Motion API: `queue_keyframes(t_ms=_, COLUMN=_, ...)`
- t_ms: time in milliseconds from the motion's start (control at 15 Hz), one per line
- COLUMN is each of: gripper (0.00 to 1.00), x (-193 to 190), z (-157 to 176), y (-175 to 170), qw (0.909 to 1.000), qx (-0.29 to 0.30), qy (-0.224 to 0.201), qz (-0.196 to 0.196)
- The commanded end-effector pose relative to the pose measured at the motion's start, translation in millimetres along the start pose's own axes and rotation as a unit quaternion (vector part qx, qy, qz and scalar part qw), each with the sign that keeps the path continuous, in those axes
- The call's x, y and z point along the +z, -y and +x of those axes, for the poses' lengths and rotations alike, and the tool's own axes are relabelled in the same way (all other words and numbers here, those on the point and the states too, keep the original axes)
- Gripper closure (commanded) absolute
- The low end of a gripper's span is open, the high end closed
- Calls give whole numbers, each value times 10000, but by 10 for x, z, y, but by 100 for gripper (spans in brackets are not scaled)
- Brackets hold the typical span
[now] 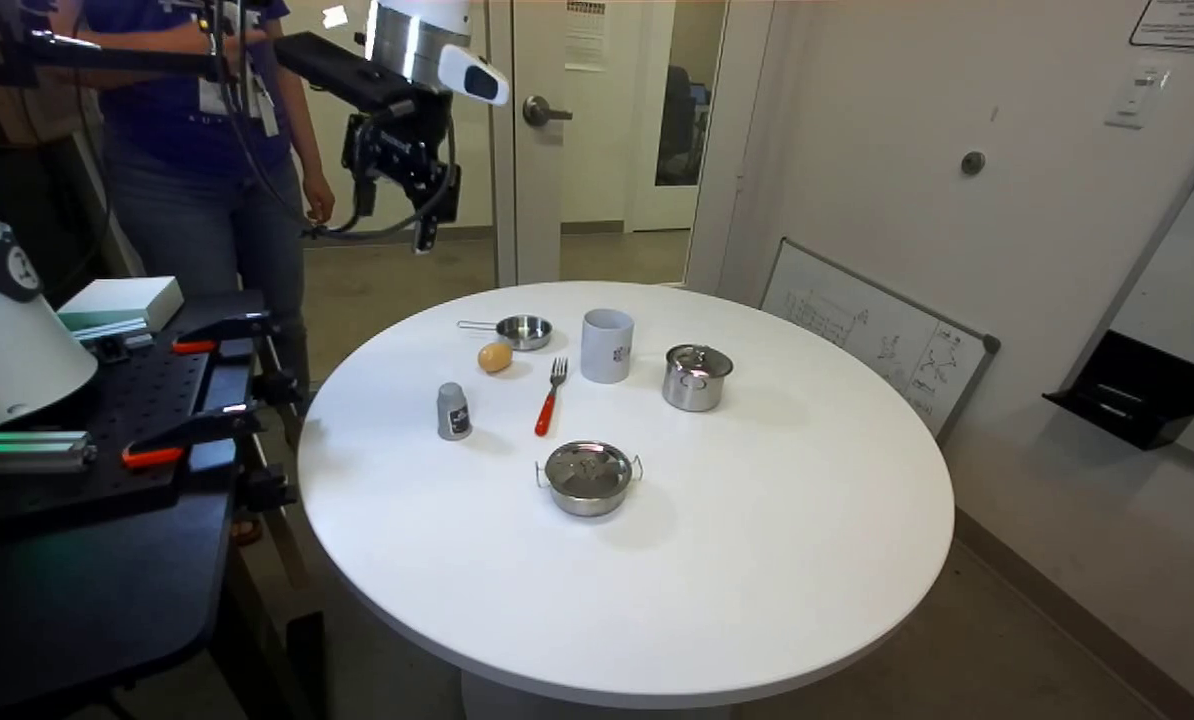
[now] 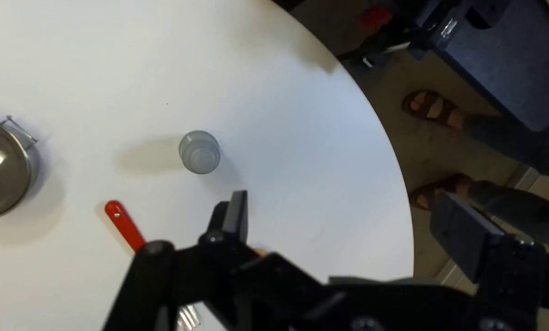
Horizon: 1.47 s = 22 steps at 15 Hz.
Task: Pick up the object from the table and put it in the cup
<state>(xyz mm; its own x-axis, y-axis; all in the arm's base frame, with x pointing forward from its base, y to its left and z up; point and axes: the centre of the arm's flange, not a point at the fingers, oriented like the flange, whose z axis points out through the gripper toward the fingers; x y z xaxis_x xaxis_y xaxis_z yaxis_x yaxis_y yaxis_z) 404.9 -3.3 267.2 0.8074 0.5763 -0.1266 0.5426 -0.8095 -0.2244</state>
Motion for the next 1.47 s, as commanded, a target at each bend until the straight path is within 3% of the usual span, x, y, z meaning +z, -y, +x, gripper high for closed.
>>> queue_keyframes(t_ms=0, gripper=0, x=51, z=49, y=-19, qw=9999, qx=-94, qy=52, qz=32)
queue_keyframes(t_ms=267, gripper=0, x=66, z=113, y=-61, qw=9998, qx=-175, qy=76, qz=32)
queue_keyframes(t_ms=667, gripper=0, x=481, z=-12, y=-255, qw=9991, qx=276, qy=-264, qz=-198)
queue_keyframes(t_ms=1067, gripper=0, x=1069, z=-27, y=-507, qw=9986, qx=520, qy=-96, qz=-31)
queue_keyframes(t_ms=1400, gripper=0, x=1340, z=47, y=-669, qw=9986, qx=517, qy=54, qz=12)
